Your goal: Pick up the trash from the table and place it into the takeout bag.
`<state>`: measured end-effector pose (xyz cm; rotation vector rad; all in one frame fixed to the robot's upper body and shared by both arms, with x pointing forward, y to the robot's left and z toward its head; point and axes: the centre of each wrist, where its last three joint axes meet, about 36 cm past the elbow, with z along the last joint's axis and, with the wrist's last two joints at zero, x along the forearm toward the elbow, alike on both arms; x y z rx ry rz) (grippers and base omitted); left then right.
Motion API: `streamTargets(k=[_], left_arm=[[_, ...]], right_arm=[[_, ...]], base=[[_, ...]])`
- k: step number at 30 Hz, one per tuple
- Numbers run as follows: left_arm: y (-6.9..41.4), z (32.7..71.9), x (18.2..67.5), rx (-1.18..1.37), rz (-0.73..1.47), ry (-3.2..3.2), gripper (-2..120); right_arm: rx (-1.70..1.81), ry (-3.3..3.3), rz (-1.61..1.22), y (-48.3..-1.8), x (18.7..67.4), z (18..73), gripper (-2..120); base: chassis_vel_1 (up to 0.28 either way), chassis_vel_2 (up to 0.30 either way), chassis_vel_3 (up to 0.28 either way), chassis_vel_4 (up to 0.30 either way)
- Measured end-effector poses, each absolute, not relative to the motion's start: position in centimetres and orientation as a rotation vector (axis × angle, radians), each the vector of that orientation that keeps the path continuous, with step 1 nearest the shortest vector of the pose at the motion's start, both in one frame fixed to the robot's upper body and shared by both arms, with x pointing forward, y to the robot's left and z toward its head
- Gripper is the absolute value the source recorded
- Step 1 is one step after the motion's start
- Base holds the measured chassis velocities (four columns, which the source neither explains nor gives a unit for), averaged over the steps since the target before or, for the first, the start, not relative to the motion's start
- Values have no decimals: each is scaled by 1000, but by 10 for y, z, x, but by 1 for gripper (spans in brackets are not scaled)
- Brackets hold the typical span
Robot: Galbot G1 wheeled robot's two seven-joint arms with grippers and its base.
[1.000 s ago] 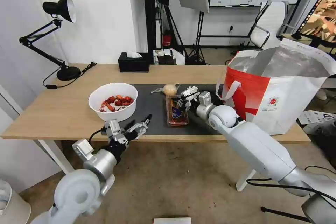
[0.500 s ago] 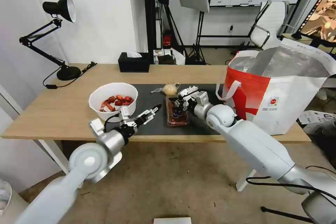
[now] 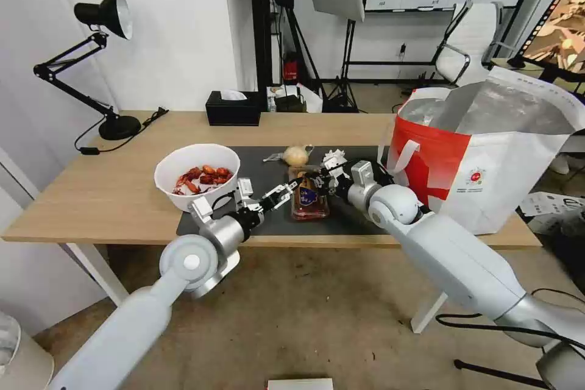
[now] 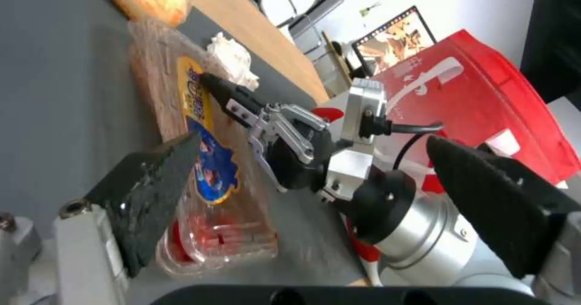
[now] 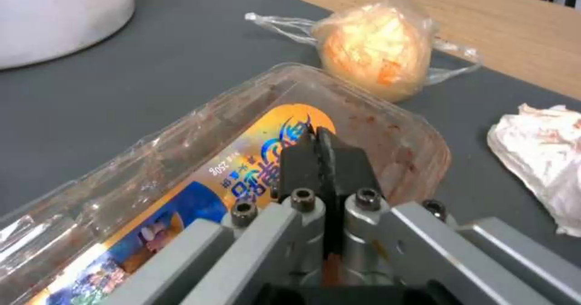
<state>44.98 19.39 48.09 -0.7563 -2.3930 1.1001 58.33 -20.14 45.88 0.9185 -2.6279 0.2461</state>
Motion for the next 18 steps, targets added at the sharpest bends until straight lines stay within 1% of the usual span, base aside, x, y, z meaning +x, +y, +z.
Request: streamTargets(k=[11,18], left_arm=[[186,481,463,-745,1086,-2374,100],[180,483,480,-711,1061,-2354,100]], right_arm=[[893,-2612,233,-200,584,463,0],[892,-2610,232,-199,583,463,0]], base=[[0,0,0,0],[0,0,0,0]])
